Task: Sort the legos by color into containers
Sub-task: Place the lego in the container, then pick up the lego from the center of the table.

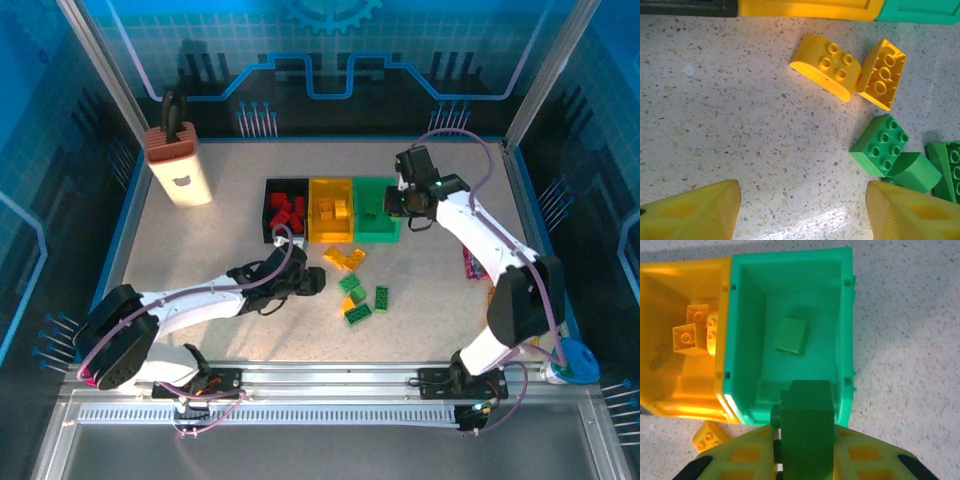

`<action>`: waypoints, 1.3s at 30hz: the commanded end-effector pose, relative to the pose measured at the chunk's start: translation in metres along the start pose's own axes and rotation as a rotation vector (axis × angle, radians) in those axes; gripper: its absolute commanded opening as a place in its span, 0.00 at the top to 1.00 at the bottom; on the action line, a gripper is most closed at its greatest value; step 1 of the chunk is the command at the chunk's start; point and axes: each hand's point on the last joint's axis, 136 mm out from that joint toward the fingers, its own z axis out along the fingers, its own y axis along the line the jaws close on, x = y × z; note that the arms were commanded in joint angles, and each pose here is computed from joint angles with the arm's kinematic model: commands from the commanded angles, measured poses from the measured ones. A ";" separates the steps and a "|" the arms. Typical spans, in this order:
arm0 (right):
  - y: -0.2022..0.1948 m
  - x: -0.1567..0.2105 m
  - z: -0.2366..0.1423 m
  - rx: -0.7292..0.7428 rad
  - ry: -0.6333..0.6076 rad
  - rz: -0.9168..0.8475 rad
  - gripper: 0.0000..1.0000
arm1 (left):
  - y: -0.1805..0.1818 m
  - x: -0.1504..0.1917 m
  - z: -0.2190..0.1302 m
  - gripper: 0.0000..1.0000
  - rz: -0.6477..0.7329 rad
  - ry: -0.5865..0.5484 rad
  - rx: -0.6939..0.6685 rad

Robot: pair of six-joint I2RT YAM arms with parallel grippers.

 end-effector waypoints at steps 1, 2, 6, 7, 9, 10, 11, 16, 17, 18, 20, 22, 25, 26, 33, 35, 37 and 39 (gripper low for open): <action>0.004 -0.010 0.020 -0.028 0.037 -0.019 0.74 | -0.002 0.008 0.001 0.33 -0.009 0.031 0.006; 0.005 -0.013 0.028 -0.028 0.049 -0.017 0.73 | -0.002 0.009 0.001 0.33 -0.011 0.036 0.009; 0.005 -0.023 0.051 -0.014 0.083 -0.022 0.72 | -0.005 0.013 0.004 0.32 -0.021 0.055 0.022; 0.005 -0.025 0.055 -0.009 0.087 -0.025 0.71 | -0.006 0.014 0.005 0.32 -0.020 0.058 0.026; 0.005 -0.028 0.062 -0.002 0.097 -0.030 0.69 | -0.008 0.017 0.007 0.32 -0.017 0.073 0.032; 0.005 -0.028 0.063 0.000 0.102 -0.030 0.68 | -0.009 0.018 0.007 0.33 -0.015 0.081 0.036; 0.005 -0.030 0.065 0.002 0.102 -0.030 0.66 | -0.010 0.019 0.008 0.32 -0.010 0.087 0.037; 0.005 -0.028 0.062 0.001 0.094 -0.016 0.38 | -0.016 0.021 0.006 0.32 0.028 0.097 0.045; 0.005 -0.028 0.060 -0.003 0.088 -0.014 0.35 | -0.018 0.021 0.005 0.32 0.033 0.096 0.048; 0.007 -0.027 0.057 -0.009 0.084 -0.014 0.34 | -0.018 0.021 0.005 0.32 0.036 0.095 0.051; 0.009 -0.025 0.050 -0.019 0.073 -0.013 0.34 | -0.022 0.021 0.005 0.32 0.044 0.096 0.063; 0.012 -0.022 0.042 -0.027 0.059 -0.014 0.34 | -0.027 0.020 0.004 0.32 0.055 0.104 0.080; 0.013 -0.014 0.027 -0.040 0.033 -0.010 0.34 | -0.035 0.025 0.004 0.32 0.099 0.131 0.085; 0.012 -0.011 0.022 -0.041 0.024 -0.006 0.34 | -0.037 0.027 0.004 0.33 0.120 0.139 0.080; 0.004 0.031 0.007 -0.068 0.007 0.037 0.35 | -0.046 0.035 0.015 0.34 0.167 0.170 0.074; 0.001 0.043 0.007 -0.075 0.009 0.044 0.36 | -0.049 0.035 0.021 0.36 0.175 0.181 0.070; -0.002 0.052 0.006 -0.076 0.010 0.047 0.36 | -0.052 0.034 0.029 0.38 0.188 0.189 0.063; -0.006 0.059 0.006 -0.069 0.010 0.051 0.37 | -0.055 0.032 0.037 0.39 0.204 0.191 0.055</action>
